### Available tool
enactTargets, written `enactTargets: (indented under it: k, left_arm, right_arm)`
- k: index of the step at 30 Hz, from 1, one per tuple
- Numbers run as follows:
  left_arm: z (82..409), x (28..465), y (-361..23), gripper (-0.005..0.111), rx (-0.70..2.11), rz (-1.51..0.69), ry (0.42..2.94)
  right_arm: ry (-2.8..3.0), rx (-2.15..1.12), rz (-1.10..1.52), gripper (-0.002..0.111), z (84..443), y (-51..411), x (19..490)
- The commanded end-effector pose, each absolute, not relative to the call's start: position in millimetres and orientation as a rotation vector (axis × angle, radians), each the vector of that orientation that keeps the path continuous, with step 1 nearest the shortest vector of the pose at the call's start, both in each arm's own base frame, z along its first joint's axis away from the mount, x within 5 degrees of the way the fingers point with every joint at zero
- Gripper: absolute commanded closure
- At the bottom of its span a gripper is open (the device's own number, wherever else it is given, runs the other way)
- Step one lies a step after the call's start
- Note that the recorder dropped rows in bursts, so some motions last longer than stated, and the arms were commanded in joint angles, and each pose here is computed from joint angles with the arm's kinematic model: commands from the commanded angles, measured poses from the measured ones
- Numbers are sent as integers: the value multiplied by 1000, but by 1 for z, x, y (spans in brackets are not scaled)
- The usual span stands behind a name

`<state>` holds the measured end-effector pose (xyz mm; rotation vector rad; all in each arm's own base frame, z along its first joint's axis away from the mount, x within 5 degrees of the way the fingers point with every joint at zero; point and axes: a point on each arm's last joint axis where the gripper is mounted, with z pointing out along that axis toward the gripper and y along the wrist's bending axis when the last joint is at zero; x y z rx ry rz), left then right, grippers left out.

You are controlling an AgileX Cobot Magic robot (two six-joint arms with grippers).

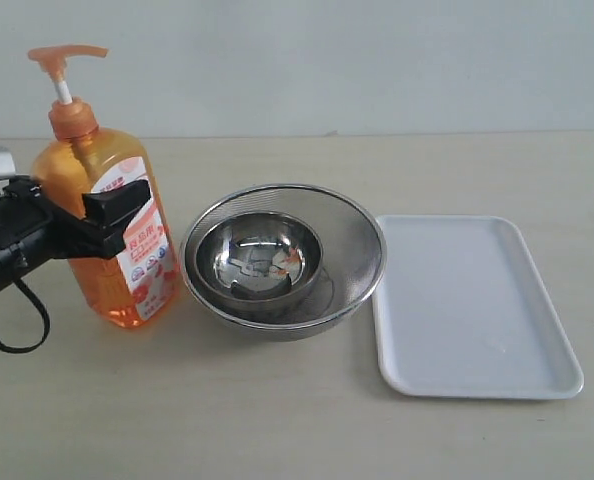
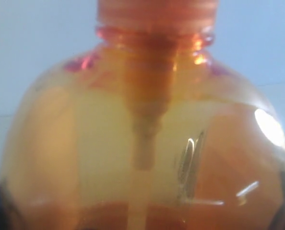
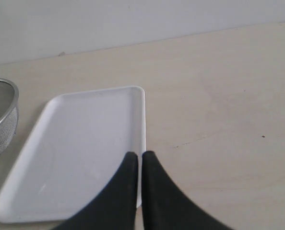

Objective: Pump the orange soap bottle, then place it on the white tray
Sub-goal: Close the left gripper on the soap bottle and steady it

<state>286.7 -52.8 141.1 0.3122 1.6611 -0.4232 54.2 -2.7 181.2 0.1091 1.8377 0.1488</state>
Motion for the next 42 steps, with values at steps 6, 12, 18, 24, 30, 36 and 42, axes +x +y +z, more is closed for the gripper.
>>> enactTargets:
  k: [6,12,18,24,30,36,42]
  left_arm:
    - [183,267,-43,102,281,-251,1645]
    - [192,262,-70,102,356,-235,1614]
    - [189,263,-77,102,444,-46,1641]
    - [191,261,-84,102,482,-66,1606]
    - [193,261,-85,102,484,-66,1583]
    - [181,265,-88,102,523,-50,1583]
    - [171,268,-85,102,522,-4,1599]
  right_arm:
    - [1832,110,144,108,182,-3,54]
    - [1832,110,144,108,182,-3,54]
    - [1837,113,143,108,181,-3,54]
    - [1837,113,143,108,181,-3,54]
    - [1837,113,143,108,181,-3,54]
    - [1837,113,143,108,181,-3,54]
    - [1837,113,143,108,181,-3,54]
